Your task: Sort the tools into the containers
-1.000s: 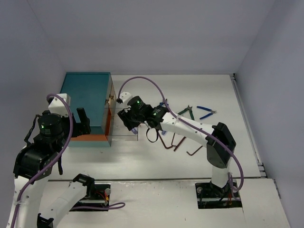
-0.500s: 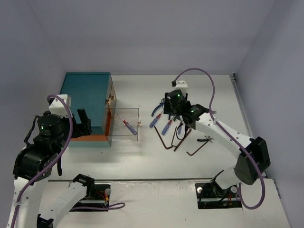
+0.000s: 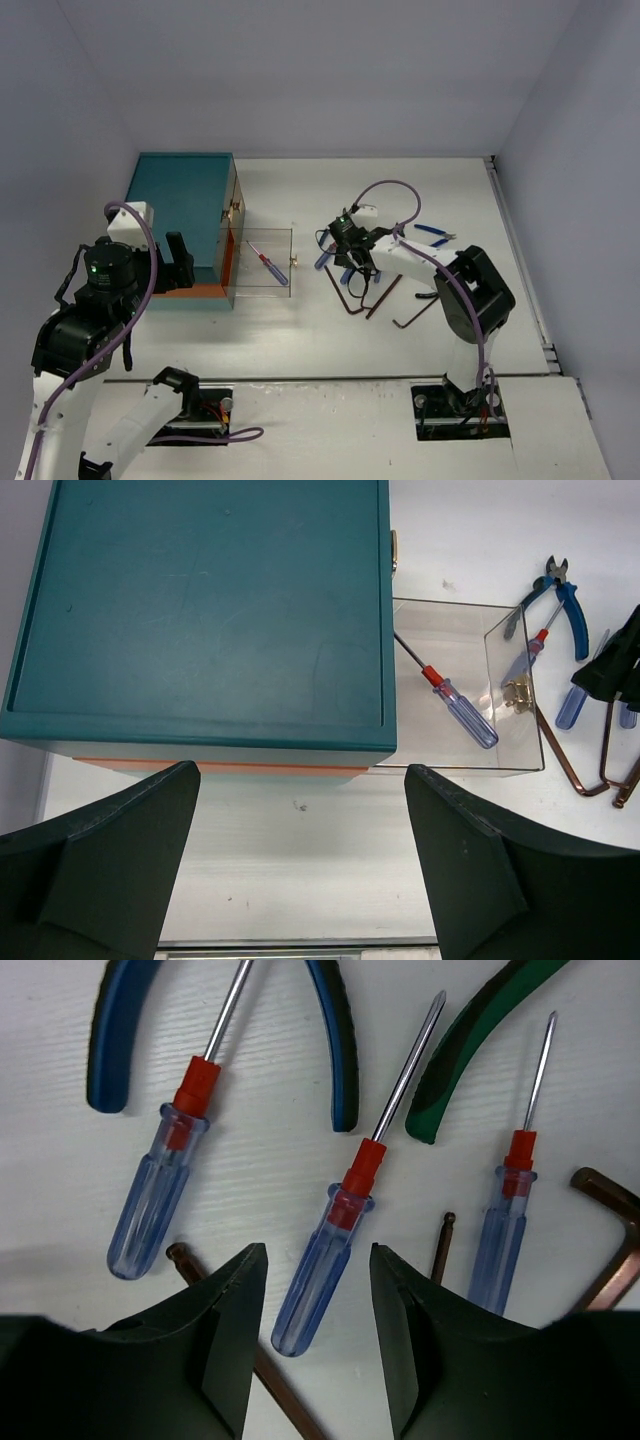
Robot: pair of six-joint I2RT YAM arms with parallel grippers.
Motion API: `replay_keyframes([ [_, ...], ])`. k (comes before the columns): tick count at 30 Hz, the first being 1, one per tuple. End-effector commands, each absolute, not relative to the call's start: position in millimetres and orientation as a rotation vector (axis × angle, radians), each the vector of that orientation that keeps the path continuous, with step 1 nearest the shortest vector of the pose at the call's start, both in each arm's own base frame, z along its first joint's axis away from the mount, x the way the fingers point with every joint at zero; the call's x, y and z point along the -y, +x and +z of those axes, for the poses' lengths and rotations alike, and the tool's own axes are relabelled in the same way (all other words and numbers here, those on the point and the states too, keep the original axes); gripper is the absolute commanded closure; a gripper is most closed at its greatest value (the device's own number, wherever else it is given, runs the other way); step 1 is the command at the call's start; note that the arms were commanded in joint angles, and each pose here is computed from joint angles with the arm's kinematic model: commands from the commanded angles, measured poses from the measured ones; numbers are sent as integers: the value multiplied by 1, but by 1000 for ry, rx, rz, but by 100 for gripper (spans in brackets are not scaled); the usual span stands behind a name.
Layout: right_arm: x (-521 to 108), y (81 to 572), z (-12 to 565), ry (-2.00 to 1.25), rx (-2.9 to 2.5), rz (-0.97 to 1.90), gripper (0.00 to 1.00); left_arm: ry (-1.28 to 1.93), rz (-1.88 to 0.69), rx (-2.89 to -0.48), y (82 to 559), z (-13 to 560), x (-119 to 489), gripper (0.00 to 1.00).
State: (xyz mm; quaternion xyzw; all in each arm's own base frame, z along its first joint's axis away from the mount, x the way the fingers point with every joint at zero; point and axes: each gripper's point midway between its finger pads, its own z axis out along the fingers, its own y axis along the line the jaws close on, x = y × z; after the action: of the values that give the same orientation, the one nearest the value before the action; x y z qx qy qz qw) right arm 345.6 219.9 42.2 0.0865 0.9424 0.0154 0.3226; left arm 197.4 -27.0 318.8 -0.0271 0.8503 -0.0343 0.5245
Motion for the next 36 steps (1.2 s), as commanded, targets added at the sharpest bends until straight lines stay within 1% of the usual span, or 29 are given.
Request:
replay_keyframes([
  [1, -226, 359, 38, 361, -2438, 34, 59, -63, -103, -2014, 203, 324, 32, 19],
  [6, -218, 354, 14, 407, -2473, -24, 64, -56, -91, -2017, 204, 323, 31, 19],
  [9, -211, 352, 11, 432, -2467, -49, 70, -58, -85, -2017, 204, 323, 30, 19],
  [13, -198, 354, 35, 444, -2391, -81, 84, -55, -81, -2014, 205, 325, 29, 19],
  [15, -194, 357, 53, 441, -2350, -76, 91, -53, -78, -2015, 205, 326, 29, 19],
  [16, -190, 359, 68, 407, -2322, -86, 96, -52, -78, -2015, 207, 326, 30, 19],
  [18, -188, 363, 96, 365, -2272, -72, 100, -53, -76, -2015, 208, 328, 30, 19],
  [22, -206, 367, 171, 191, -2171, 41, 100, -51, -72, -2013, 210, 330, 30, 19],
  [25, -250, 359, 231, -138, -2082, 138, 100, -55, -64, -2008, 212, 332, 29, 19],
  [27, -297, 343, 268, -331, -2012, 267, 100, -59, -57, -2014, 213, 330, 28, 19],
  [29, -330, 329, 273, -505, -1984, 341, 100, -66, -51, -2025, 217, 328, 29, 19],
  [31, -356, 325, 279, -598, -1957, 398, 100, -67, -52, -2038, 219, 325, 30, 19],
  [33, -387, 311, 276, -723, -1934, 471, 100, -70, -56, -2041, 220, 325, 31, 19],
  [35, -414, 301, 277, -814, -1901, 514, 97, -71, -50, -2034, 219, 326, 30, 19],
  [36, -424, 300, 267, -851, -1908, 520, 96, -73, -42, -2031, 219, 327, 28, 19],
])
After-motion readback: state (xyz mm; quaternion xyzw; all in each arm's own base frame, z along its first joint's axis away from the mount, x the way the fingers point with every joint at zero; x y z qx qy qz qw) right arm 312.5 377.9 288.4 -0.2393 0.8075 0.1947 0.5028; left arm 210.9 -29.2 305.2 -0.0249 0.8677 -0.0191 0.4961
